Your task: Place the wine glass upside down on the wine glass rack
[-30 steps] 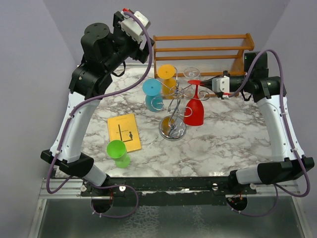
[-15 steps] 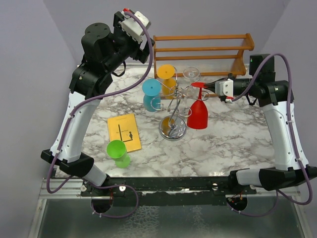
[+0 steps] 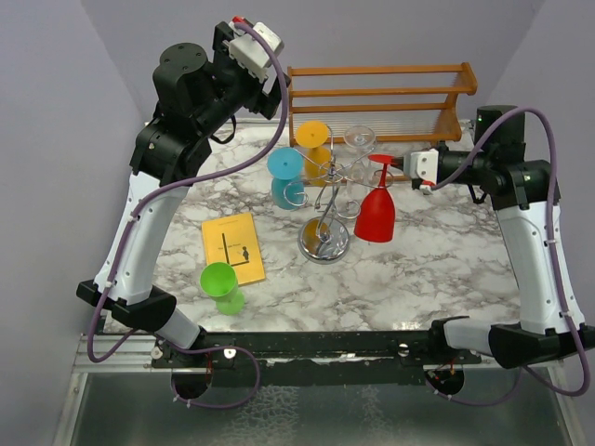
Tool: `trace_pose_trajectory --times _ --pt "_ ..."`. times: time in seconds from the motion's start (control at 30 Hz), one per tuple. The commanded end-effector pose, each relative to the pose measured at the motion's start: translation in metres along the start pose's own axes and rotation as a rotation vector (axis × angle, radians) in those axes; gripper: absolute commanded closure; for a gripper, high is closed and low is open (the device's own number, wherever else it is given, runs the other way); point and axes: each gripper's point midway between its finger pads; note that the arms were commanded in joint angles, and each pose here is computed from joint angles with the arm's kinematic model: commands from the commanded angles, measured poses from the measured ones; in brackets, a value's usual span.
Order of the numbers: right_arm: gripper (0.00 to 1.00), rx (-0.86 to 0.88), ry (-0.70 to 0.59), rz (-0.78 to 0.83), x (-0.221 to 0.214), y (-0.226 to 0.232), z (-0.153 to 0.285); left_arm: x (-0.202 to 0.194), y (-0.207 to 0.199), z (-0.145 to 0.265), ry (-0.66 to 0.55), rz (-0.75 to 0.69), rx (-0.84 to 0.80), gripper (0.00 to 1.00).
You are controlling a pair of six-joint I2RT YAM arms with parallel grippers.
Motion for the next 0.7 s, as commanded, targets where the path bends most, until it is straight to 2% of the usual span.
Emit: trace_pose_trajectory --times 0.0,0.67 --pt "0.99 -0.041 0.051 0.01 -0.003 -0.006 0.006 0.013 0.004 0.012 -0.033 -0.016 0.007 0.18" --pt "0.99 -0.04 0.095 -0.005 -0.025 -0.006 -0.002 0.01 0.004 0.018 -0.023 -0.029 0.008 0.17"
Point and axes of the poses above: each gripper's point midway between its finger pads, its own z axis back along the fingers, its own y axis along the line the jaws close on, x = y × z, and after that the axes turned 3 degrees about -z, right-handed
